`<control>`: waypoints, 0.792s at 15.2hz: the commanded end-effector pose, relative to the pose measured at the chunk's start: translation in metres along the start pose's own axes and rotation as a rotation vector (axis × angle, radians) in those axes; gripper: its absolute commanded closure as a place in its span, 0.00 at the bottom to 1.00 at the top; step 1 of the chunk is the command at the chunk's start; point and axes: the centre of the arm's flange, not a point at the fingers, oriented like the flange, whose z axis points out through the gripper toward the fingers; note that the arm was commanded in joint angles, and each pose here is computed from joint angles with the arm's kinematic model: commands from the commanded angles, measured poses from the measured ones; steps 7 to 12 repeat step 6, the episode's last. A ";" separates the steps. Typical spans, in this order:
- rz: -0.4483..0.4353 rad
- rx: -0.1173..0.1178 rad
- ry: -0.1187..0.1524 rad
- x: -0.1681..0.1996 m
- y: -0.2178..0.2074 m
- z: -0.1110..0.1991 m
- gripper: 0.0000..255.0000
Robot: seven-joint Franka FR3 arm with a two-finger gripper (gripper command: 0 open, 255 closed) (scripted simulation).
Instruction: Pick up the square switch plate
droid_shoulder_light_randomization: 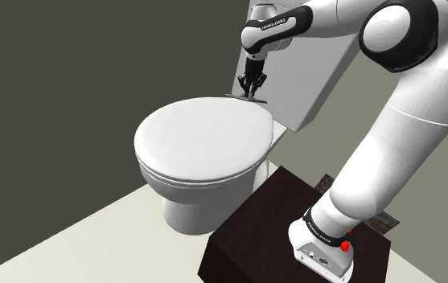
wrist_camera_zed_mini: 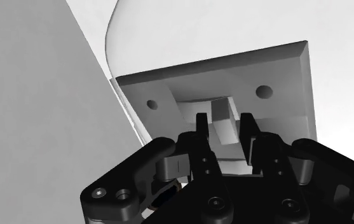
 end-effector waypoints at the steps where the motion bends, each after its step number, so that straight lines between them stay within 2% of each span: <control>1: 0.002 0.000 0.000 0.001 0.003 -0.010 1.00; 4: 0.002 0.000 0.000 0.001 0.005 -0.025 1.00; 12: 0.002 0.000 0.000 0.001 0.005 -0.026 1.00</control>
